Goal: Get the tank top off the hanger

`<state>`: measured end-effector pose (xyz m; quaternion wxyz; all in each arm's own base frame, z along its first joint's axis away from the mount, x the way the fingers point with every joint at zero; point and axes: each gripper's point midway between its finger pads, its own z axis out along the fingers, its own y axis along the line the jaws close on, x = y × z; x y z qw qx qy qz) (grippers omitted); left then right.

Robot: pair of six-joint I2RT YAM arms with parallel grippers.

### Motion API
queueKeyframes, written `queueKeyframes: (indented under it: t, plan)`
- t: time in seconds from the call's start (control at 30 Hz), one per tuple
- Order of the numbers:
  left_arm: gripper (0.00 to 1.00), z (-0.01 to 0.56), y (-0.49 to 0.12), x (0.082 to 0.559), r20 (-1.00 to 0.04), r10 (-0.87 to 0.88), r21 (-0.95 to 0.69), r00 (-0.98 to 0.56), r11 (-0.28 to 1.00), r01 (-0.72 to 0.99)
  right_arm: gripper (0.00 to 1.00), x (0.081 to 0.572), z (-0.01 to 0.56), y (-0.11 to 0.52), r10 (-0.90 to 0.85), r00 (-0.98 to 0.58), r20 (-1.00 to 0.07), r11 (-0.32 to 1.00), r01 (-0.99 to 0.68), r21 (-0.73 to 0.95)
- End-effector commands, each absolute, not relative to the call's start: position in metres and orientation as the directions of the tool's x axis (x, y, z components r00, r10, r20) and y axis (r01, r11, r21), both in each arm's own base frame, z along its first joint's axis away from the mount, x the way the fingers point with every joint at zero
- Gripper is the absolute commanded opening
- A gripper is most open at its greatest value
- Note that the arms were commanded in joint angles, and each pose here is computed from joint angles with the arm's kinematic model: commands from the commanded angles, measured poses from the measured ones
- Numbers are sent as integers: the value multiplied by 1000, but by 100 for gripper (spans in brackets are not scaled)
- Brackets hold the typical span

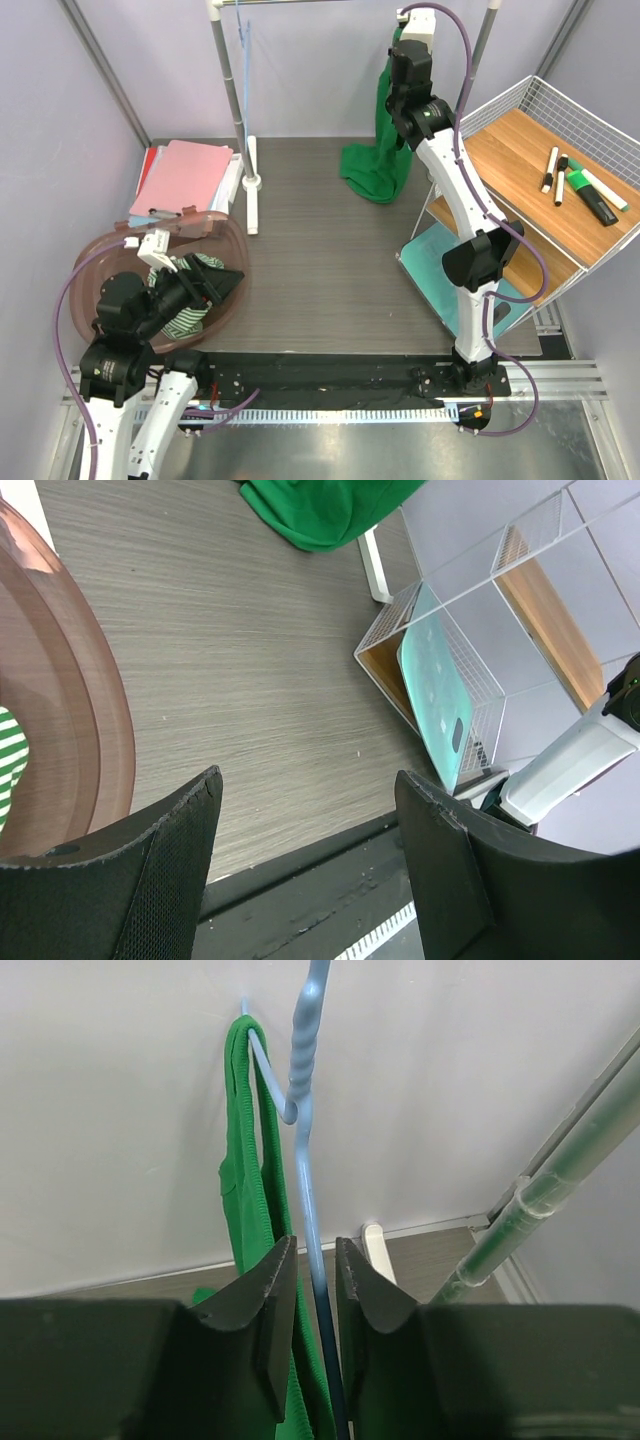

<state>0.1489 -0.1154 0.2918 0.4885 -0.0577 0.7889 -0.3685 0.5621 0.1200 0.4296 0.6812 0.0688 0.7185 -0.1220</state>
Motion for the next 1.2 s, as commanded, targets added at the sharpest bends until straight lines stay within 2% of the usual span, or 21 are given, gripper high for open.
queueKeyframes:
  t: [0.0, 0.1, 0.83, 1.17]
  plan:
    - [70, 305, -121, 146, -738, -455, -645, -498, 695, 320, 23, 544, 469, 118, 25, 28, -999, 970, 241, 30]
    - [70, 304, -122, 146, -735, -455, -647, -503, 692, 320, 1, 540, 472, 119, 62, 30, -998, 971, 230, 67]
    - [70, 302, -123, 144, -721, -463, -662, -515, 681, 313, 1, 495, 541, 128, 277, 150, -949, 955, 69, 290]
    - [70, 304, -127, 146, -708, -472, -678, -525, 662, 320, 1, 472, 534, 138, 298, 84, -951, 954, -15, 298]
